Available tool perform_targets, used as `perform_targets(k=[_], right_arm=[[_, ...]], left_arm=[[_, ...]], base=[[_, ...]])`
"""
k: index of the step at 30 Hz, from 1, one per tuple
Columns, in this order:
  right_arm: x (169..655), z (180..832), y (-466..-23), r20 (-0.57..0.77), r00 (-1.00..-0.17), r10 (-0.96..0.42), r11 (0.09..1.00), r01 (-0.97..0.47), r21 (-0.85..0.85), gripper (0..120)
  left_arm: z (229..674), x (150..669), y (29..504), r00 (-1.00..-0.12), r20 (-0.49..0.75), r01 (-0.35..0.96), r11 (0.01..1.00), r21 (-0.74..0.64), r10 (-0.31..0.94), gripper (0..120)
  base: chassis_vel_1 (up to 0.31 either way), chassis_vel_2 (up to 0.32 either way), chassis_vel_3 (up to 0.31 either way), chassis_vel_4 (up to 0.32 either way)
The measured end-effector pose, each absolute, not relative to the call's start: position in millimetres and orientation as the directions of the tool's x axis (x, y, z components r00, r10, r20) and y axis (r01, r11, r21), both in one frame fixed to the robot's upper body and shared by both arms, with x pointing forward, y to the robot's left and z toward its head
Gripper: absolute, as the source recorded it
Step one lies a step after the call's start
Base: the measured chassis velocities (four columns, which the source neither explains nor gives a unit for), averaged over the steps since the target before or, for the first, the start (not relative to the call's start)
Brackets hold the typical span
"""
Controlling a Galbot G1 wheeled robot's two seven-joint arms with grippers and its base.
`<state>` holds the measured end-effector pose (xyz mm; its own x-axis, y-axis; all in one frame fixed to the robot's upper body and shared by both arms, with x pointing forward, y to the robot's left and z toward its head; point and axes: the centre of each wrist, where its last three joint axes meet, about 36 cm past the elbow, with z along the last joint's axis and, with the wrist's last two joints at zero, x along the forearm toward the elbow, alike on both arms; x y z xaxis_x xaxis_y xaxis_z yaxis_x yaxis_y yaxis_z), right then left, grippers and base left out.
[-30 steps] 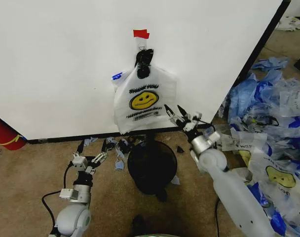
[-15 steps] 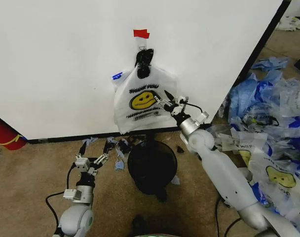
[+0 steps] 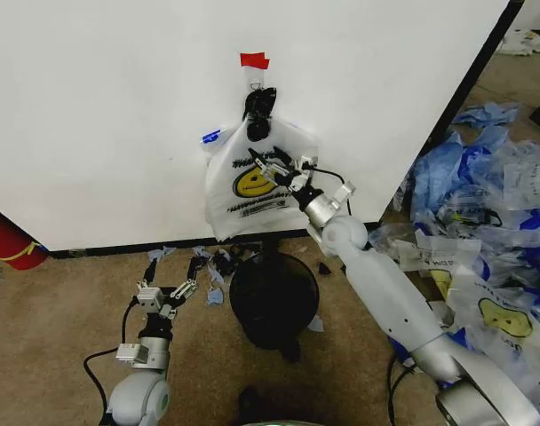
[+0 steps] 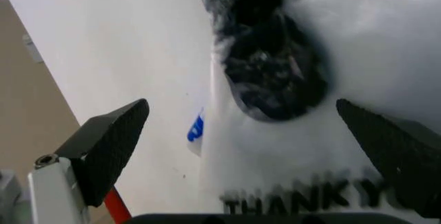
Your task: Pick up the garbage bag from the wall and place it over the trash bin.
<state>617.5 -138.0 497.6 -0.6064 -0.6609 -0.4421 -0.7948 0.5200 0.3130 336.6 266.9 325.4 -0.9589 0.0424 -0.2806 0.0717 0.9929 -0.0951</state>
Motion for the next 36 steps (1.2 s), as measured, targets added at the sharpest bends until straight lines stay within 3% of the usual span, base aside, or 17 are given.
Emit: perform_targets(k=[18,22,26,36], right_arm=[[624.8,508.5,-130.1,-0.453,-0.592,-0.666,0.512,-0.805,0.299,100],[626.8,508.9,-126.8,-0.454,-0.592,-0.666,0.511,-0.805,0.301,94],[627.5,506.3,-121.2,-0.453,-0.589,-0.669,0.504,-0.808,0.306,80],[624.7,499.6,-124.1,-0.449,-0.592,-0.669,0.505,-0.806,0.308,78]], left_arm=[[322.0,336.4,267.6,-0.958,-0.284,0.070,0.993,-0.093,0.041,100],[320.4,336.3,268.0,-0.958,-0.283,0.068,0.993,-0.093,0.039,100],[320.1,336.2,269.1,-0.958,-0.283,0.065,0.994,-0.093,0.036,100],[319.7,337.9,269.4,-0.958,-0.285,0.062,0.994,-0.094,0.033,100]], base=[[0.000,0.000,0.000,0.000],[0.000,0.000,0.000,0.000],[0.000,0.000,0.000,0.000],[0.000,0.000,0.000,0.000]])
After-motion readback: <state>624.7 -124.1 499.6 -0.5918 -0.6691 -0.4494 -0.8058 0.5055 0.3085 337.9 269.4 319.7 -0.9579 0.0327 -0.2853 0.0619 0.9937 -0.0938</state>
